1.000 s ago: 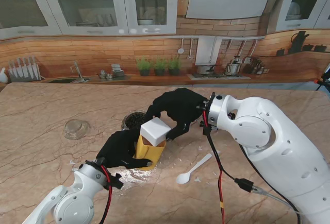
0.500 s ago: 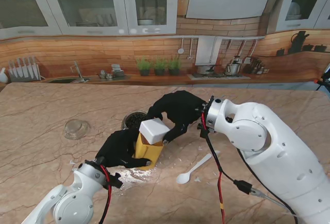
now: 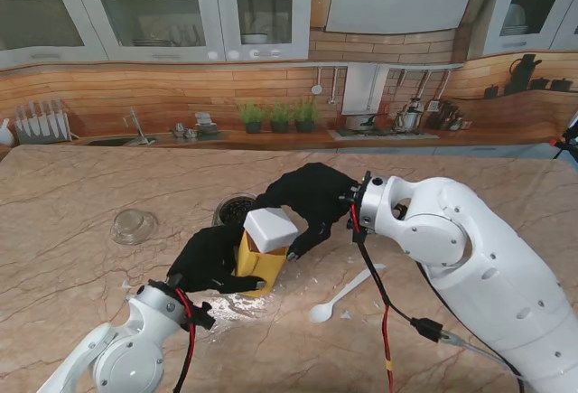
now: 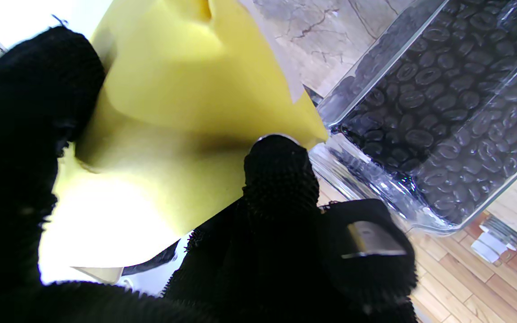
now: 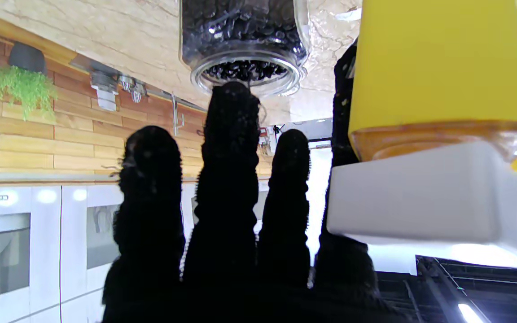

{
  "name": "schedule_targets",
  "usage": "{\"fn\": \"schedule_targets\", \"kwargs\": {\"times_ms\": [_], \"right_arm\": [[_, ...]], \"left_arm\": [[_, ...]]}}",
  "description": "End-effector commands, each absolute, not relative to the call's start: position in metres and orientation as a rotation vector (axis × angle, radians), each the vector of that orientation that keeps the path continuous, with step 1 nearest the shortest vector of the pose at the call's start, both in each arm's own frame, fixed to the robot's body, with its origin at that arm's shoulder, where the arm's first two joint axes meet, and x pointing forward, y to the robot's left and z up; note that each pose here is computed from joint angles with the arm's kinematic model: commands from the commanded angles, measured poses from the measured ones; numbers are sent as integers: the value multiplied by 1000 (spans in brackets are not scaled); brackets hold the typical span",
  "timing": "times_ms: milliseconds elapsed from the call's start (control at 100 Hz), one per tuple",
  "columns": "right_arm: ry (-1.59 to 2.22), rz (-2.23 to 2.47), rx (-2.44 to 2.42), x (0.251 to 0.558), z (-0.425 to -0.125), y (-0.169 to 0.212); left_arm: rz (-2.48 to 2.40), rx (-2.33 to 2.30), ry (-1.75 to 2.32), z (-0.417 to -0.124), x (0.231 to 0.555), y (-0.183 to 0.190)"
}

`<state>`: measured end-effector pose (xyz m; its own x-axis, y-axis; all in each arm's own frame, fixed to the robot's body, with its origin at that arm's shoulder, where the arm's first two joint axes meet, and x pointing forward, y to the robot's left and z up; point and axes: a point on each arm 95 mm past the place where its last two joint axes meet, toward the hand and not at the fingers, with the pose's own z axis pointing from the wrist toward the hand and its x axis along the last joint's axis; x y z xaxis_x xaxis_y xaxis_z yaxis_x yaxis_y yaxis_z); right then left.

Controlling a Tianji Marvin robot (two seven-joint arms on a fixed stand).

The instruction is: Portion coffee beans from the glass jar into the coffee jar

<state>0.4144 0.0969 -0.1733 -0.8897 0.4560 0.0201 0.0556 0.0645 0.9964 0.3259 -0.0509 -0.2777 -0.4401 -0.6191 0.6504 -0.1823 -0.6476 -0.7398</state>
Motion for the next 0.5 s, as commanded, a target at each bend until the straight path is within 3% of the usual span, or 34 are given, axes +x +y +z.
{"fn": "schedule_targets", "kwargs": {"times_ms": [0, 490], "right_arm": [[2023, 1929, 491, 409, -166, 100], [1936, 1918, 386, 407, -138, 82]], "left_arm": [[-2170, -1476, 1120, -277, 325, -52], [-2154, -1488, 1127, -281, 325, -51]]}}
